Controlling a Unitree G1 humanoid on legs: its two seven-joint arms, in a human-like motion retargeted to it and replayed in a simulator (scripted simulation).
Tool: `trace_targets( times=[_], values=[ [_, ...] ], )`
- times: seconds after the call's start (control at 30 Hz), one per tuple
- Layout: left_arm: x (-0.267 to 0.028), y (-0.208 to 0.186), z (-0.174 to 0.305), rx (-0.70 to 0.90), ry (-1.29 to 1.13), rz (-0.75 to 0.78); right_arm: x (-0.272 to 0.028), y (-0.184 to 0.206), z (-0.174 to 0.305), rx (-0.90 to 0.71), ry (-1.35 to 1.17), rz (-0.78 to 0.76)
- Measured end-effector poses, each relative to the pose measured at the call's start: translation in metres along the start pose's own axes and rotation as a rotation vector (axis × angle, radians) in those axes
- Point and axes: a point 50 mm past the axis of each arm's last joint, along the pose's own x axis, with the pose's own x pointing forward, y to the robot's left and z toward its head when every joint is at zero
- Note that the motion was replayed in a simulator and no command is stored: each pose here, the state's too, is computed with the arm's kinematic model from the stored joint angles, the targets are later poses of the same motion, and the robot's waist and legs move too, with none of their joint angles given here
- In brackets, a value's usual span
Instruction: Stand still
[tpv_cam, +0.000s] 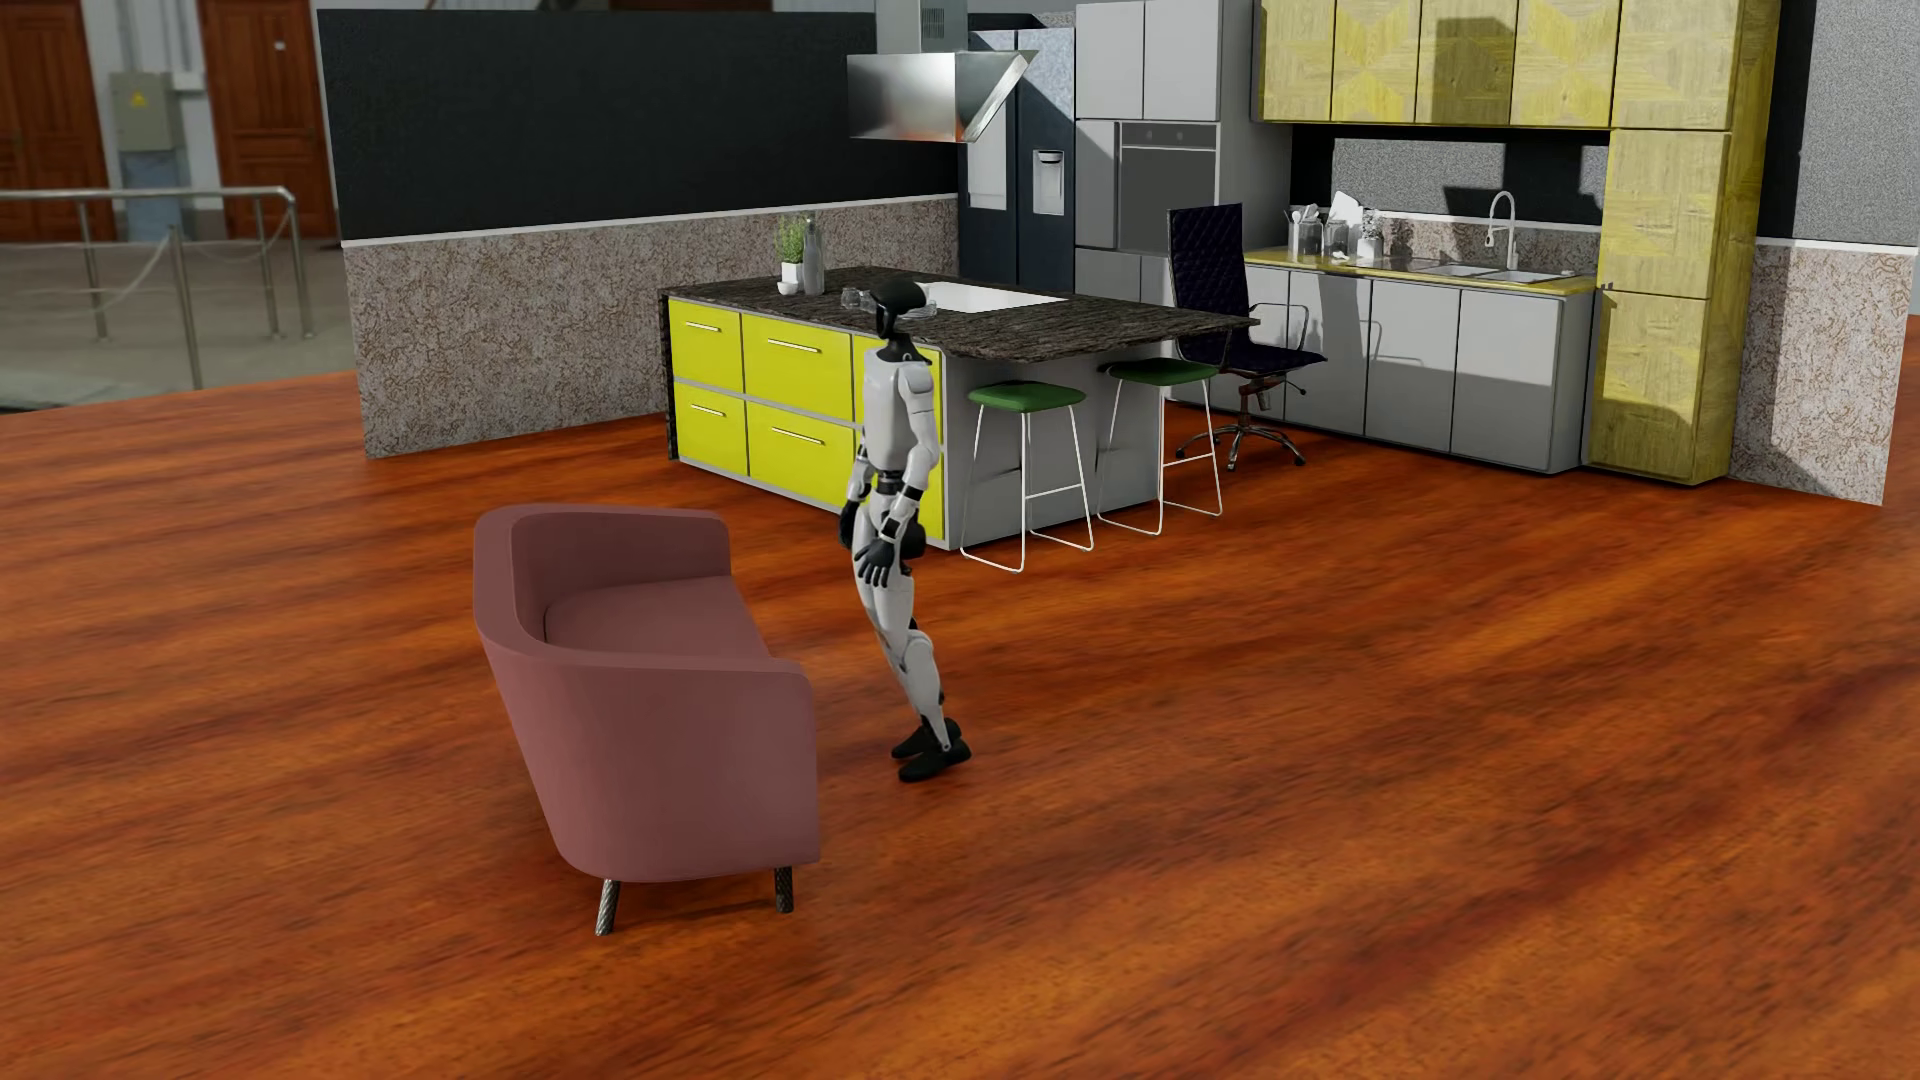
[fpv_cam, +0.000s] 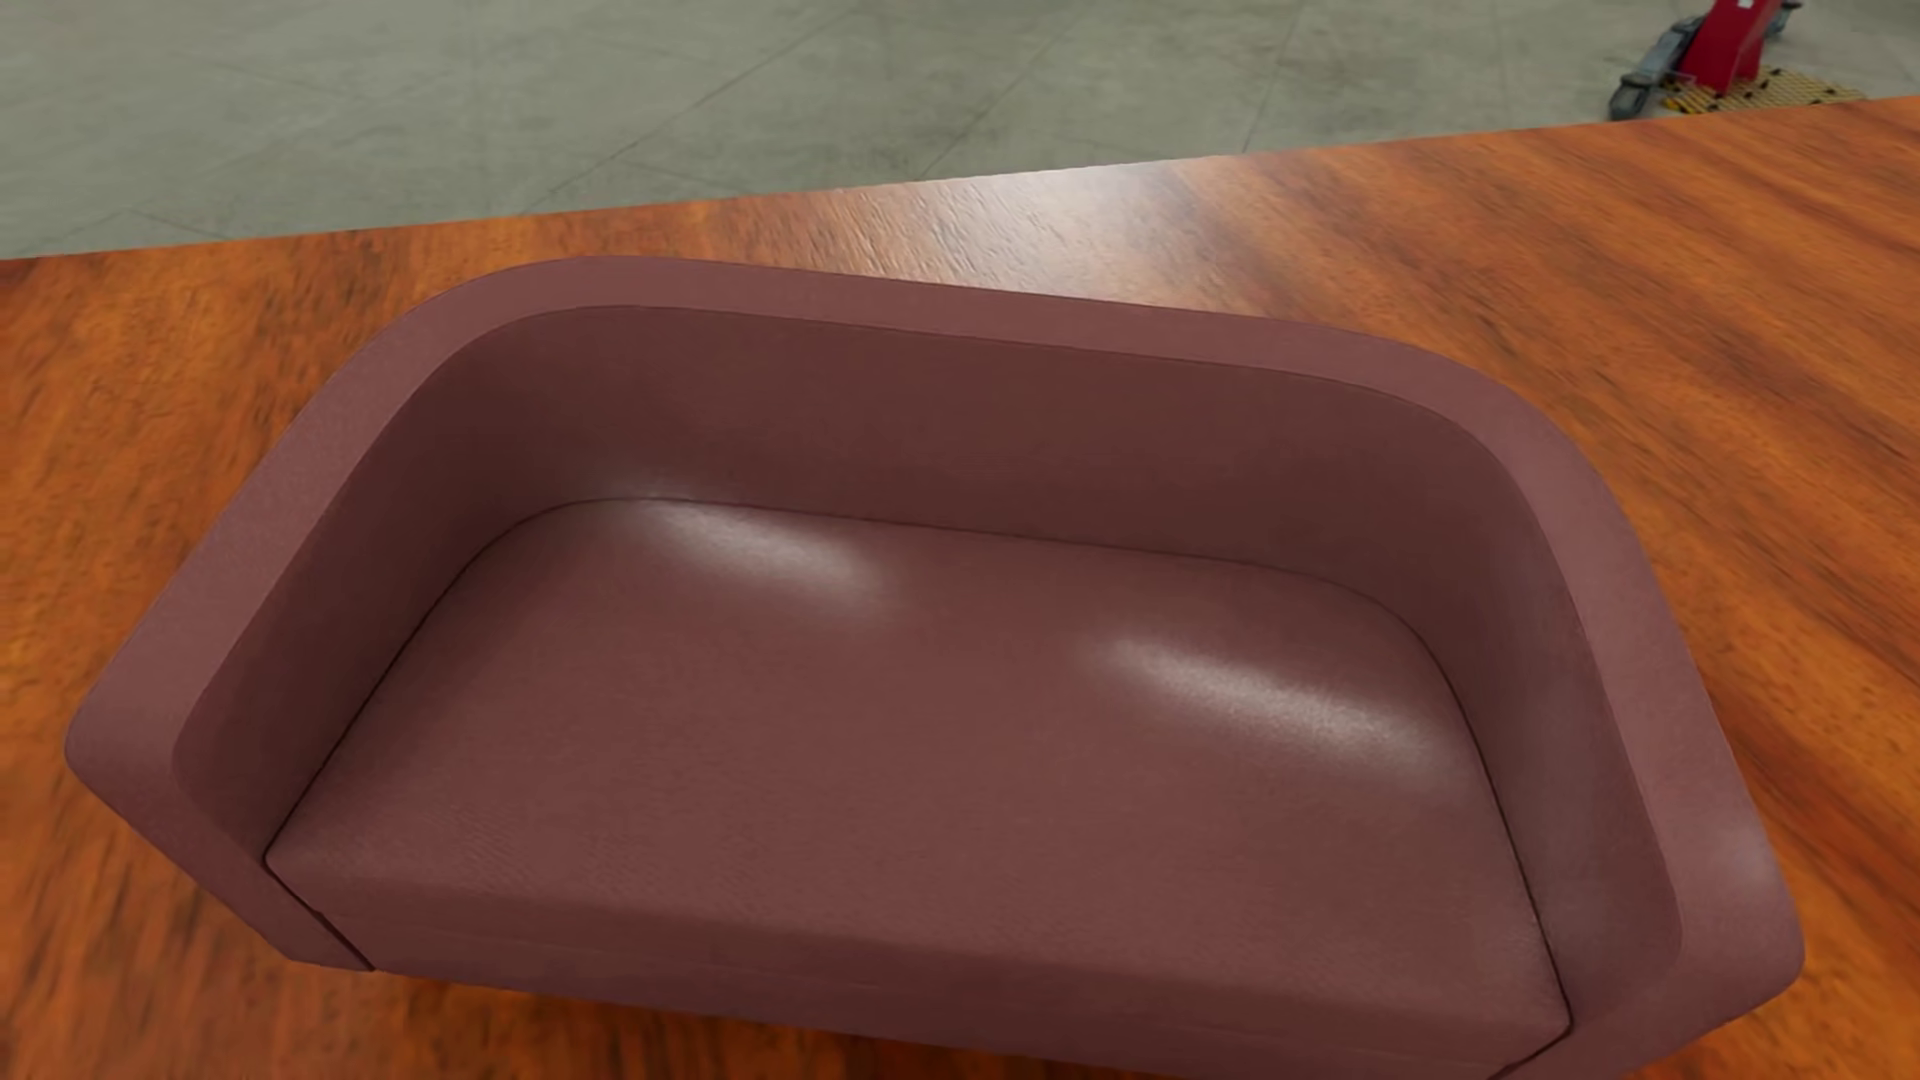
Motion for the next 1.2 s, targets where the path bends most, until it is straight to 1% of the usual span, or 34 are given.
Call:
trace_targets(
  times=[0.3,0.37,0.47,0.5,0.53,0.7,0.87,0.97,1.2],
  values=[
    [0.000,-0.002,-0.001,-0.037,0.001,0.006,-0.001,0.000,-0.005,0.014,0.014,-0.003],
    [0.000,-0.003,-0.001,-0.032,0.000,0.000,-0.001,0.000,-0.005,0.037,0.014,-0.010],
    [-0.001,-0.004,-0.002,-0.026,0.002,-0.004,-0.001,0.000,-0.005,0.019,0.012,-0.005],
    [-0.001,-0.004,-0.001,-0.026,0.001,-0.003,-0.001,-0.001,-0.006,0.036,0.014,-0.010],
    [-0.001,-0.006,-0.002,-0.014,0.004,-0.011,-0.002,0.001,-0.006,0.013,0.011,-0.001],
    [0.000,-0.003,-0.001,-0.030,0.002,0.002,-0.001,-0.003,-0.005,0.037,0.010,-0.015],
    [-0.001,-0.001,-0.003,-0.033,0.008,0.008,-0.002,-0.006,-0.014,0.037,0.048,-0.024],
    [-0.001,-0.001,-0.006,-0.033,0.017,0.008,-0.003,-0.002,-0.015,0.013,0.049,-0.009],
    [-0.001,-0.004,-0.005,-0.030,0.014,-0.002,-0.002,0.000,-0.015,0.028,0.050,-0.006]
  ],
)
